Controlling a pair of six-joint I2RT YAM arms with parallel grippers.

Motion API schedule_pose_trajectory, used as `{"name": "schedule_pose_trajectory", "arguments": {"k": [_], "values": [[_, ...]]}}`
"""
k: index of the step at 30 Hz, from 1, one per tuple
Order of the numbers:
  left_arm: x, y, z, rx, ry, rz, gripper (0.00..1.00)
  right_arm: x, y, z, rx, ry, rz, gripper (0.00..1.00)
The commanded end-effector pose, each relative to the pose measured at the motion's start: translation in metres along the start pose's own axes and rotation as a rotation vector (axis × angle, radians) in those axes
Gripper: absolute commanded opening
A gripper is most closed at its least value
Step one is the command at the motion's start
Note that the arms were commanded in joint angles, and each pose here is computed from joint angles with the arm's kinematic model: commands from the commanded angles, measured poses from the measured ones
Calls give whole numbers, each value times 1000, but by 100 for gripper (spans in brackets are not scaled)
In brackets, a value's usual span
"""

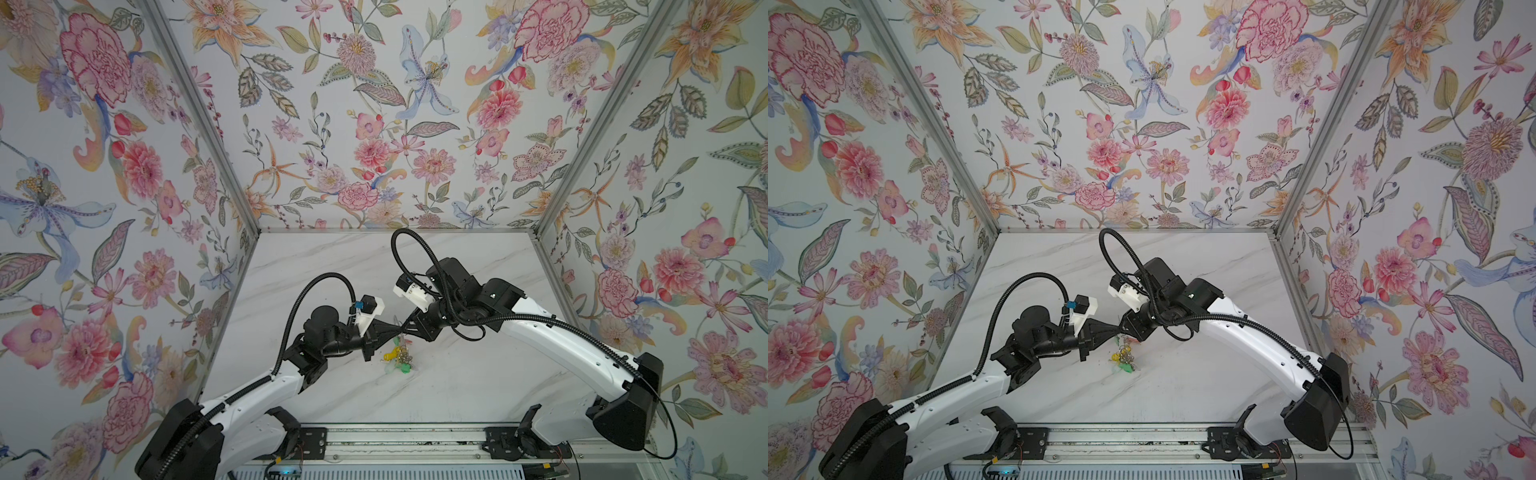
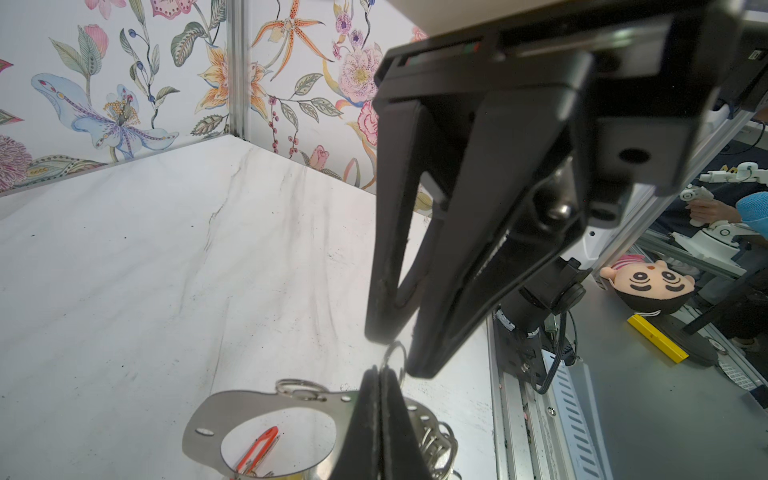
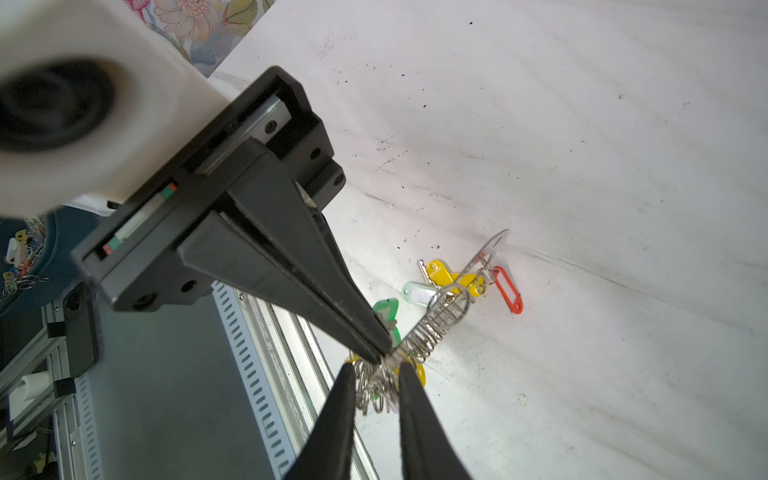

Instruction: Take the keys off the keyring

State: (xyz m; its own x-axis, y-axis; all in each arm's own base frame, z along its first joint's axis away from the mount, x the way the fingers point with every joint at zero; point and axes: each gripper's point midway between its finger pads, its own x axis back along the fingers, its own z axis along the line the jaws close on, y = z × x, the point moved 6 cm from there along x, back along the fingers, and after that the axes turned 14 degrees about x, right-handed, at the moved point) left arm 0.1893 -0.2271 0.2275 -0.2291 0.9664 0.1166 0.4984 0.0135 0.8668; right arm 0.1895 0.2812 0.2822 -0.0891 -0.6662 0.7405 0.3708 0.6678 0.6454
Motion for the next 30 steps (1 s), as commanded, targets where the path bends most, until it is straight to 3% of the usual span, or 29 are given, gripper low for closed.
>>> {"name": "schedule_pose_trajectory", "arguments": {"k": [1, 7, 14, 23, 30], "values": [[2, 23, -15, -67, -54, -72, 0, -2, -3, -1, 9, 16, 24, 22], [4, 24, -17, -71, -56, -89, 0, -8, -5, -2, 6, 31, 37, 22], [4, 23, -15, -64, -53, -85, 0, -7, -5, -1, 9, 31, 36, 11], [3, 17, -13, -52, -55, -73, 0, -4, -4, -2, 8, 22, 24, 16], [4, 18, -13, -56, -45, -80, 0, -5, -5, -3, 13, 6, 28, 0]]}}
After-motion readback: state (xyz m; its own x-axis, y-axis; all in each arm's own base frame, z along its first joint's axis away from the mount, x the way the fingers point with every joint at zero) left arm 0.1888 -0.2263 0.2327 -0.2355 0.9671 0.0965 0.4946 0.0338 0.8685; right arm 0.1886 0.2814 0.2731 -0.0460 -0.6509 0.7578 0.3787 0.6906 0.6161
